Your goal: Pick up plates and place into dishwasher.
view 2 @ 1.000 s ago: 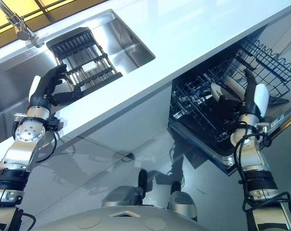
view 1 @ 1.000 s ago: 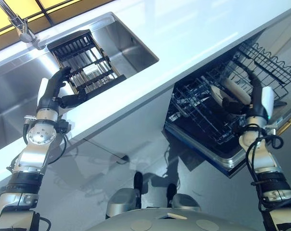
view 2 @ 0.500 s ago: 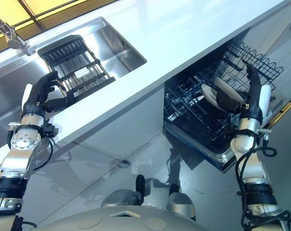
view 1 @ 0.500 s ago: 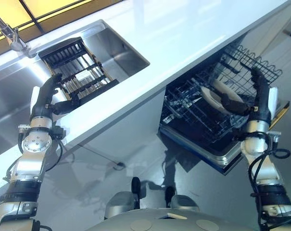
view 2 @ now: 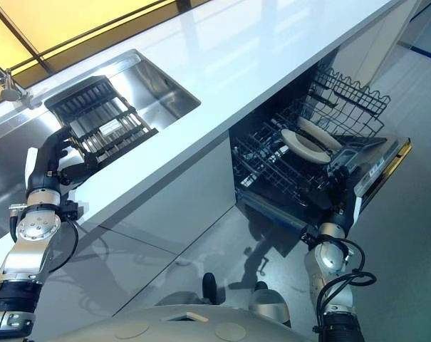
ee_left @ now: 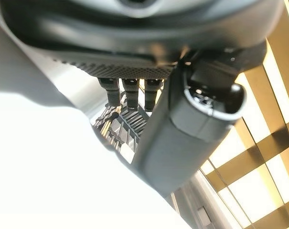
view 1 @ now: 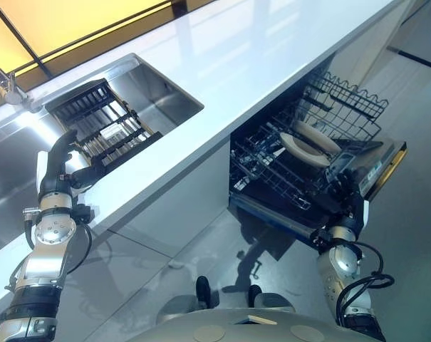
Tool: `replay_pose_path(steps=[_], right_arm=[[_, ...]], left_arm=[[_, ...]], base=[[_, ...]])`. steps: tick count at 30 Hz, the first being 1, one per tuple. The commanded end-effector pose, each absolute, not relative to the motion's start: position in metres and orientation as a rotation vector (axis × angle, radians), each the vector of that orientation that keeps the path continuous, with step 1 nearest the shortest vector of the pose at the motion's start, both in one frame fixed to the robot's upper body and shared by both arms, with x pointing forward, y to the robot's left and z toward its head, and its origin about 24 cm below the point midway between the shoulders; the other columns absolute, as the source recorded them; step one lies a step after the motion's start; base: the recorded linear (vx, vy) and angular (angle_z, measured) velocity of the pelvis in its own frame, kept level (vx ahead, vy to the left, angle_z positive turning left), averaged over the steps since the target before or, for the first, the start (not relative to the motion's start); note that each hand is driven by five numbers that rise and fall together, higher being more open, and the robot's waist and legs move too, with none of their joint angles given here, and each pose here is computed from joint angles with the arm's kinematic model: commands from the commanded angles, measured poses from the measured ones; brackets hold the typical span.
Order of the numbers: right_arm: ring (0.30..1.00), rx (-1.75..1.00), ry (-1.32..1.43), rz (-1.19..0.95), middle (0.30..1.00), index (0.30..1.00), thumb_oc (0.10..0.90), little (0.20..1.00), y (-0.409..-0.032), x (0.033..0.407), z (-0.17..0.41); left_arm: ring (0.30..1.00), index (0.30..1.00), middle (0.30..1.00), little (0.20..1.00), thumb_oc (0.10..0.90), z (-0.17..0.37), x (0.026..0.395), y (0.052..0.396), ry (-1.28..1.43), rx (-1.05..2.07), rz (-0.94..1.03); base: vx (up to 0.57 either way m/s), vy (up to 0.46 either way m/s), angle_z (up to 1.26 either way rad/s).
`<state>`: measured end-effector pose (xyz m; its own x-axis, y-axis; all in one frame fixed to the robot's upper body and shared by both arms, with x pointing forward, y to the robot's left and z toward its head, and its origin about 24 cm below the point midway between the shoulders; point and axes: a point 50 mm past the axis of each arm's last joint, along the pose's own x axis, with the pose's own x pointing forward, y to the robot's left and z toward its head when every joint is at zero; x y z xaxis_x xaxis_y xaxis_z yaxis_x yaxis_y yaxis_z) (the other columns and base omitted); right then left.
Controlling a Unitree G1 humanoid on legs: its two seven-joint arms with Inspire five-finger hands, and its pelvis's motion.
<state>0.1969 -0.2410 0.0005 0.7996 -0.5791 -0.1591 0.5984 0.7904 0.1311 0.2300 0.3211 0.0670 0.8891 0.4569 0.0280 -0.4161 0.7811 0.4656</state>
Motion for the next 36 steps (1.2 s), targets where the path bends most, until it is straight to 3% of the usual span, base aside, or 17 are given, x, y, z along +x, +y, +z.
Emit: replay_pose_path(steps=[1,17,29,33,36], right_arm=[[0.9,0.239,-0.145,-0.61,0.9,0.9,0.8,0.9,-0.237,0.216,0.042],[0.9,0.168,0.057,-0.6,0.9,0.9,0.8,0.9,-0.225,0.231,0.003],[0.9,0.396,0.225,-0.888,0.9,0.9,0.8,0.9,-0.246,0.227,-0.03],[0.9,0.442,0.227,-0.806,0.9,0.9,0.8,0.9,-0.241,0.234,-0.029],[0.9,0.57,0.158,-0.567,0.9,0.9,0.8,0.9,-0.227,0.248,-0.017]], left_arm=[[0.9,0.9,0.9,0.9,0.8,0.08,0.236,0.315,-0.012,0.47,0.461],[0.9,0.9,0.9,0.9,0.8,0.081,0.25,0.303,0.014,0.479,0.392],[0.9,0.9,0.9,0.9,0.8,0.08,0.254,0.297,0.031,0.494,0.331],[0.9,0.9,0.9,0.9,0.8,0.077,0.252,0.294,0.034,0.494,0.316],[0.9,0.9,0.9,0.9,0.8,0.076,0.25,0.291,0.035,0.495,0.31]], base=[[-0.01,0.055,0.0],[0.02,0.017,0.05],[0.04,0.009,0.12],[0.03,0.029,0.13],[0.01,0.008,0.02]])
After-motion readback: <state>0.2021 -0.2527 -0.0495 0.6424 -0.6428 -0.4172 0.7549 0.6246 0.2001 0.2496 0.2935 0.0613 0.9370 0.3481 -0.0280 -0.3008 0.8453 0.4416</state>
